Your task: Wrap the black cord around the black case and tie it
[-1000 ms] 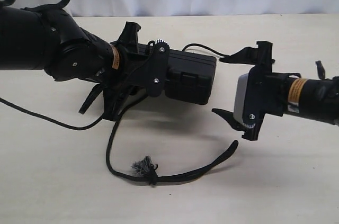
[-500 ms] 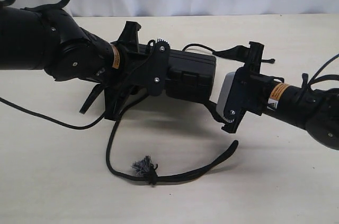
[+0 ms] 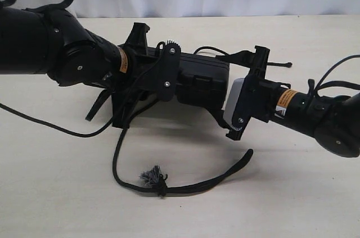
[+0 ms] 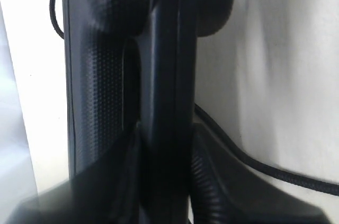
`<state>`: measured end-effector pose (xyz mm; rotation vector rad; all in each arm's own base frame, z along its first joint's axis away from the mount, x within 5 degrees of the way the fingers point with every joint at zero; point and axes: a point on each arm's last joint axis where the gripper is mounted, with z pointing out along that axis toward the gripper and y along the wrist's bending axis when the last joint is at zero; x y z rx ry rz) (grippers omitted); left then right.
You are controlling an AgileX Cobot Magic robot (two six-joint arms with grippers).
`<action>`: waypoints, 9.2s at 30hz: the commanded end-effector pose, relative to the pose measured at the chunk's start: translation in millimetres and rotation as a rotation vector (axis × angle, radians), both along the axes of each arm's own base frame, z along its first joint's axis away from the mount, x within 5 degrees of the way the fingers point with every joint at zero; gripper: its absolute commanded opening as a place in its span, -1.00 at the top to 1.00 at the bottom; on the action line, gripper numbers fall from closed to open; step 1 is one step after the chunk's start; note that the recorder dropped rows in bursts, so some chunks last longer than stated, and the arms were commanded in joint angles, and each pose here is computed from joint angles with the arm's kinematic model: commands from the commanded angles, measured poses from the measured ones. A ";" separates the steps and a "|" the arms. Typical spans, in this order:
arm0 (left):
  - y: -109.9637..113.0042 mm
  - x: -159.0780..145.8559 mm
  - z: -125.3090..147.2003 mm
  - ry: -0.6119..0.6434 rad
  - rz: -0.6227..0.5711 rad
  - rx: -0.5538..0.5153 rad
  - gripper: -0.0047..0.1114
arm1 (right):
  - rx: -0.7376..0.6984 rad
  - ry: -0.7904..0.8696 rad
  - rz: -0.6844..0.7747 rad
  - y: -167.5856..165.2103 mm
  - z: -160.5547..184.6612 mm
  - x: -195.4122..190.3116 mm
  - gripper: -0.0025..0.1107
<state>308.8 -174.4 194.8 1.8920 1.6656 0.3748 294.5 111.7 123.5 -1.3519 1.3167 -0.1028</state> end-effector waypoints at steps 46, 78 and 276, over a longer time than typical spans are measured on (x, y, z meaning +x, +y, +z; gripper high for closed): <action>-23.4 -99.2 -51.3 0.389 -0.152 -0.125 0.16 | 0.070 0.045 -0.084 -2.5 -0.9 5.0 0.88; -33.8 -89.1 -84.2 0.490 -0.043 -0.140 0.55 | 0.070 0.045 -0.084 -2.5 -0.9 5.0 0.88; 79.9 40.1 -51.2 0.817 0.419 -1.358 0.92 | 0.348 0.258 -0.322 -10.1 1.3 17.4 0.88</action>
